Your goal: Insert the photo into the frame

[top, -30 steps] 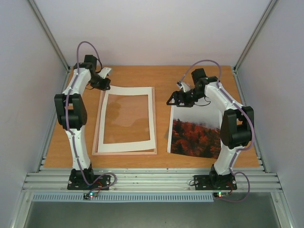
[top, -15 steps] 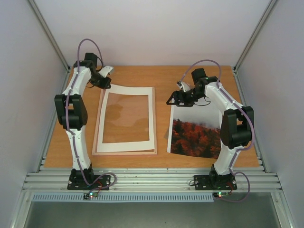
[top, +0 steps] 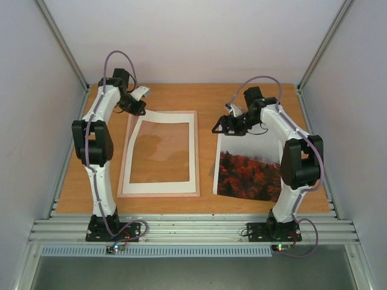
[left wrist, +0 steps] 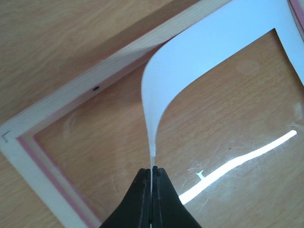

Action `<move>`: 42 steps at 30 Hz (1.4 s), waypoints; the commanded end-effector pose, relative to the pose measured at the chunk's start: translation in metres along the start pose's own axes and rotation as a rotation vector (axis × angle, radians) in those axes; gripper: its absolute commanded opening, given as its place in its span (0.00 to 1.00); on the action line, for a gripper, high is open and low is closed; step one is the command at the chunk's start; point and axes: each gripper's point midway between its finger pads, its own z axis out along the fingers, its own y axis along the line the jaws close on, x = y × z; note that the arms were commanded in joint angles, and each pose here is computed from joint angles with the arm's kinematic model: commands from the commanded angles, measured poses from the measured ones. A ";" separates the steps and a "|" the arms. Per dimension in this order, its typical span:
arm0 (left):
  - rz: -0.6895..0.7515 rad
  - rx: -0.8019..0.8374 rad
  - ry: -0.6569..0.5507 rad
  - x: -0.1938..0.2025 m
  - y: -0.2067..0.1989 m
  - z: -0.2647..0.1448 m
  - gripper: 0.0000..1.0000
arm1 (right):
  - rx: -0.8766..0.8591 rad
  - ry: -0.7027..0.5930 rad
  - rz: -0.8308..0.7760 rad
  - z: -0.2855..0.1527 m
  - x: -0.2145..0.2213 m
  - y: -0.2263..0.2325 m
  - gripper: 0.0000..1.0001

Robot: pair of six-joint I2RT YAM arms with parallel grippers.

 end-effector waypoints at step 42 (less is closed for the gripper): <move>0.073 -0.140 -0.151 -0.017 -0.042 -0.043 0.98 | 0.084 0.030 -0.026 -0.022 0.014 -0.019 0.86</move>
